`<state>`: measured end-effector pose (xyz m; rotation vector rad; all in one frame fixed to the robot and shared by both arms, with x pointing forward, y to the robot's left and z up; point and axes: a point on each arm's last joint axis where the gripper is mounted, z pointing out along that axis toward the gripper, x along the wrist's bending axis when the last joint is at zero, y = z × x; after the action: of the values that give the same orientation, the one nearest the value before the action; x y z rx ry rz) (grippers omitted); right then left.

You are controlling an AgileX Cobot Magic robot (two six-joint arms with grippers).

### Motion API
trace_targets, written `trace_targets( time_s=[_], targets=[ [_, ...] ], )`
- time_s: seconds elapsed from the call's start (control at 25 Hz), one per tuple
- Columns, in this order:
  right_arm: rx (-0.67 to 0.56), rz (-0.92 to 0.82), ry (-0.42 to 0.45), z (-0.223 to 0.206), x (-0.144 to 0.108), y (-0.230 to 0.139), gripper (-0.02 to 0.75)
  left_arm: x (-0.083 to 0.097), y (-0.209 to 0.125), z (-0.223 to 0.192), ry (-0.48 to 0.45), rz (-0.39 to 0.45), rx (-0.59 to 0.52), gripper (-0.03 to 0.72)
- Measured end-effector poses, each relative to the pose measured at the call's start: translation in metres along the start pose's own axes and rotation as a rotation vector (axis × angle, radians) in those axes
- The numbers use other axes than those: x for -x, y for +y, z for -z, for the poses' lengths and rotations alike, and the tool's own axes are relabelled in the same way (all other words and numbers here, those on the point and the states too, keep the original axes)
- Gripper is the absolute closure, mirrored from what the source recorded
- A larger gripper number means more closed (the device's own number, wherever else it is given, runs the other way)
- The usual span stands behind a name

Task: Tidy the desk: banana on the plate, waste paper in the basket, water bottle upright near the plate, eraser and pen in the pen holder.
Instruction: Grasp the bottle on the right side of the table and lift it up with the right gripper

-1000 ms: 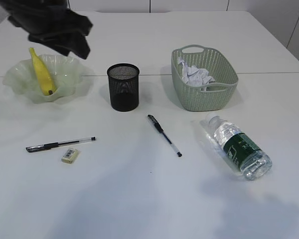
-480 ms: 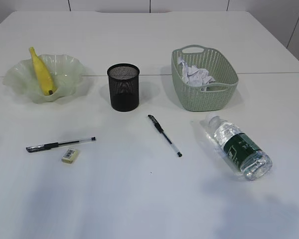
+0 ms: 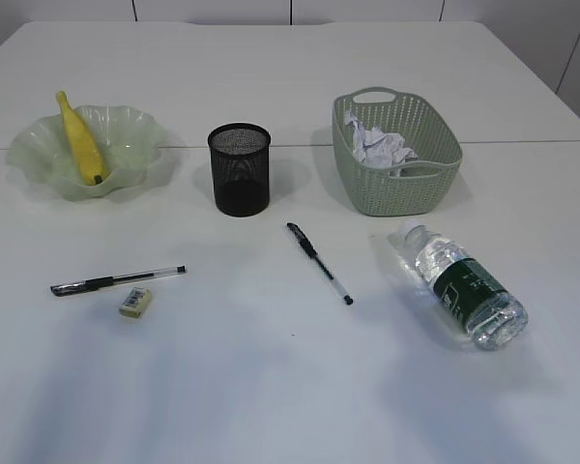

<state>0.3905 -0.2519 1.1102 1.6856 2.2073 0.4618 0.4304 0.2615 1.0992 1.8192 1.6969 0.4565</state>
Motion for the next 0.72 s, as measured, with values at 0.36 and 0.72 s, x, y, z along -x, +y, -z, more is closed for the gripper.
trace_targets(
  time_s=[0.36, 0.72],
  targets=[
    [-0.106, 0.046, -0.005, -0.038, -0.009, 0.080, 0.237, -0.001, -0.009, 0.005, 0.008, -0.005, -0.069, 0.369],
    [-0.201, 0.130, -0.012, -0.094, -0.018, 0.142, 0.232, -0.001, -0.011, 0.005, 0.010, -0.005, -0.095, 0.369]
  ],
)
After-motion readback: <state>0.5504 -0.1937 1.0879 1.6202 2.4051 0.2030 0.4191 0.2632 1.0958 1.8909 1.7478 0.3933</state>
